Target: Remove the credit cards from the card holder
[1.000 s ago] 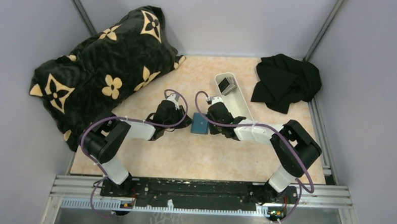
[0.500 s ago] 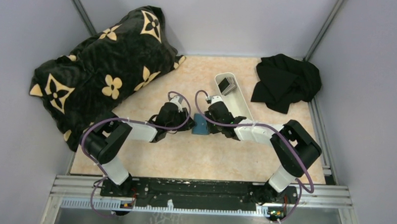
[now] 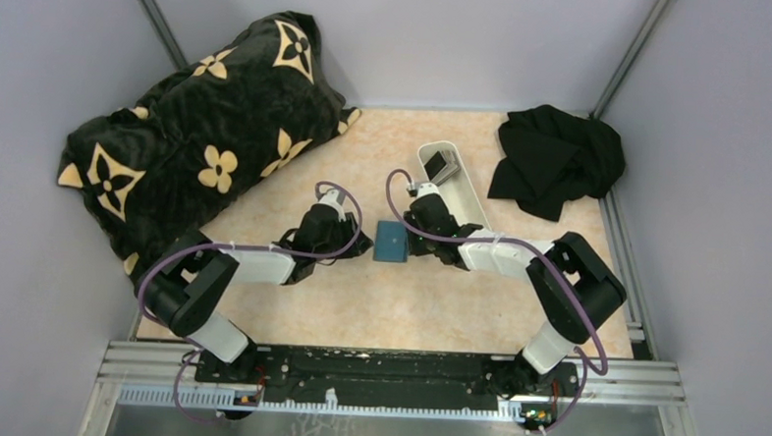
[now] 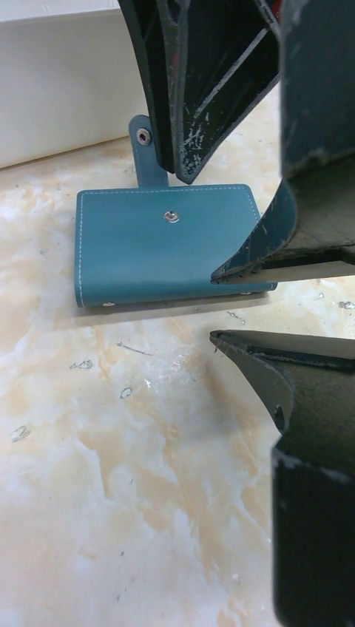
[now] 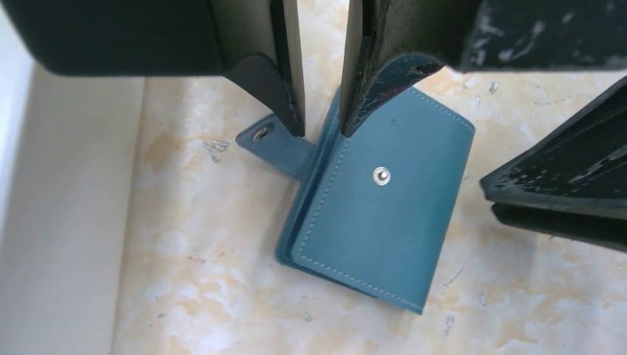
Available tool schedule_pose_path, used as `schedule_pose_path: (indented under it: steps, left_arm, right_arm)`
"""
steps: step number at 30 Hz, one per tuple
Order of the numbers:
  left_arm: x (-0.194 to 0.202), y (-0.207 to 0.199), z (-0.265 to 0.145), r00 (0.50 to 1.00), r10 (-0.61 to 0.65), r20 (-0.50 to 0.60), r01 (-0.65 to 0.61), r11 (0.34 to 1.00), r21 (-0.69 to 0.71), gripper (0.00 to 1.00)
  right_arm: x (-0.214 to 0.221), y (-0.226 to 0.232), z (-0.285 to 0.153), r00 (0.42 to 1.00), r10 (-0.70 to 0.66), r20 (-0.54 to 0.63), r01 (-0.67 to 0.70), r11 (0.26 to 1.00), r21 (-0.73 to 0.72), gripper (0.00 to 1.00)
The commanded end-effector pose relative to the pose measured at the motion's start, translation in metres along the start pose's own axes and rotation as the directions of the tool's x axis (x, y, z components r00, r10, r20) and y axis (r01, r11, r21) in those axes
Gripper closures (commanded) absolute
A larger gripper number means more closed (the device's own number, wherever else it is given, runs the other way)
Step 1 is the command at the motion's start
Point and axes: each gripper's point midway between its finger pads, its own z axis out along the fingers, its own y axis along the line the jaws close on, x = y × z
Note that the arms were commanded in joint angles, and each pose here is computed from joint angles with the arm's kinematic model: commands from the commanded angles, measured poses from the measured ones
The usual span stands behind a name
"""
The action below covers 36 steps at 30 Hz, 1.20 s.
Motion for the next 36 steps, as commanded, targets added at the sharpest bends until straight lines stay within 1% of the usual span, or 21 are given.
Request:
schedule_pose_path:
  steps: [1,8,18,29,36]
  left_arm:
    - [-0.005,0.008,-0.007,0.999,0.026,0.027,-0.025,0.999,-0.037,0.64]
    - [-0.003,0.007,-0.004,1.0,0.023,0.017,-0.022,0.999,-0.028,0.64]
    - [0.003,0.007,0.001,1.0,0.022,-0.006,-0.022,1.0,-0.015,0.65]
    - [0.01,0.009,0.005,0.999,0.02,-0.028,-0.02,1.0,-0.011,0.65]
    - [0.01,0.007,0.007,0.999,0.024,-0.031,-0.024,1.0,-0.003,0.65]
  right_arm:
    - [-0.022,-0.006,-0.002,0.997,0.041,0.062,-0.043,0.999,0.019,0.76]
    - [-0.012,-0.011,0.006,0.999,0.032,0.03,-0.033,0.999,0.034,0.78]
    - [0.003,-0.007,0.022,1.0,0.025,-0.016,-0.025,1.0,0.007,0.78]
    - [-0.013,0.012,0.014,1.0,0.024,0.019,-0.023,0.997,-0.08,0.78]
    - [-0.015,0.02,0.015,1.0,0.01,0.015,-0.008,0.995,-0.097,0.78]
